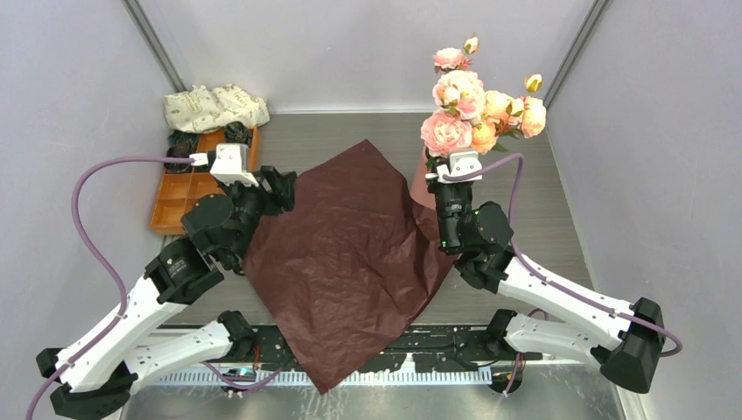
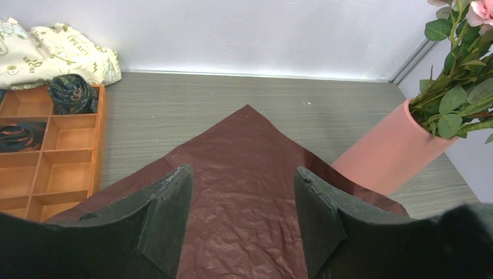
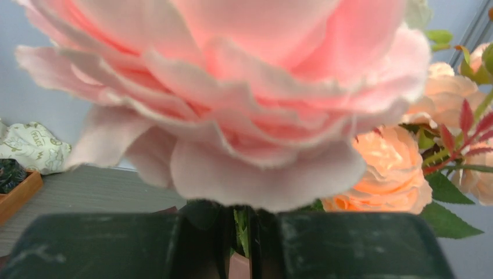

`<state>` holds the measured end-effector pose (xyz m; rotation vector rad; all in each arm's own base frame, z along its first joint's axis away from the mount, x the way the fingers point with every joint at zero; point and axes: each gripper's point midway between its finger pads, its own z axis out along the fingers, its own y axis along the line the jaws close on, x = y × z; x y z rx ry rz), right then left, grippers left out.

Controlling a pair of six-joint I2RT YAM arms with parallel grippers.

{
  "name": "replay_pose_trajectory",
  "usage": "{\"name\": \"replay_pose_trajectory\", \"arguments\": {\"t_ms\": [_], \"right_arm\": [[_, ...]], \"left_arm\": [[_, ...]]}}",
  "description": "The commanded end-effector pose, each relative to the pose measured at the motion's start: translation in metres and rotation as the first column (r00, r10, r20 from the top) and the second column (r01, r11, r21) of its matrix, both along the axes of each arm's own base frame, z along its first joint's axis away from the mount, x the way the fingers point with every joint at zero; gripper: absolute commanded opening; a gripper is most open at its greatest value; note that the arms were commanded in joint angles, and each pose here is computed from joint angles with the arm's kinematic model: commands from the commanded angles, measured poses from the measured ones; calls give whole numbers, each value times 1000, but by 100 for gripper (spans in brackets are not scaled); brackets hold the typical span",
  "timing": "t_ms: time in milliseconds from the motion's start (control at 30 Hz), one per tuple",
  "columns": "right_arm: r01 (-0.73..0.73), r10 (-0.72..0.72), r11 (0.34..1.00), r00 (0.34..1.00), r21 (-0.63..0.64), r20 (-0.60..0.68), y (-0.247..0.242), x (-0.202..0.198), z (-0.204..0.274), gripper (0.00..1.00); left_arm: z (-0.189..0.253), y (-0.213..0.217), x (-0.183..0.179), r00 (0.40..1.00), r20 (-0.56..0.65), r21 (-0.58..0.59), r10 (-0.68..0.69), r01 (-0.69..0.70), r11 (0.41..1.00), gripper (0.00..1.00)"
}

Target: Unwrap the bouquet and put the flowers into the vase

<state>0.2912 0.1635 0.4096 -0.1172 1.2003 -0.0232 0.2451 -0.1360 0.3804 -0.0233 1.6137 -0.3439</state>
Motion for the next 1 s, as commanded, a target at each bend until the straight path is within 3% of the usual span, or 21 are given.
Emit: {"name": "replay_pose_trajectory", "arguments": {"t_ms": [0,833,967], "right_arm": [[25,-23,994,1000,108,-19,-14,-3,-7,1],[32,-14,996,980,87,-197,5,16,-83,1],[27,-8,996,977,90,-213,6,16,-90,10]], "left_arm": [[13,-3,1,999,38,-48,-6,8,999,64],[10,-2,0,999,35,-51,0,2,999,64],[10,-1,0,999,35,-51,2,0,999,64]]}}
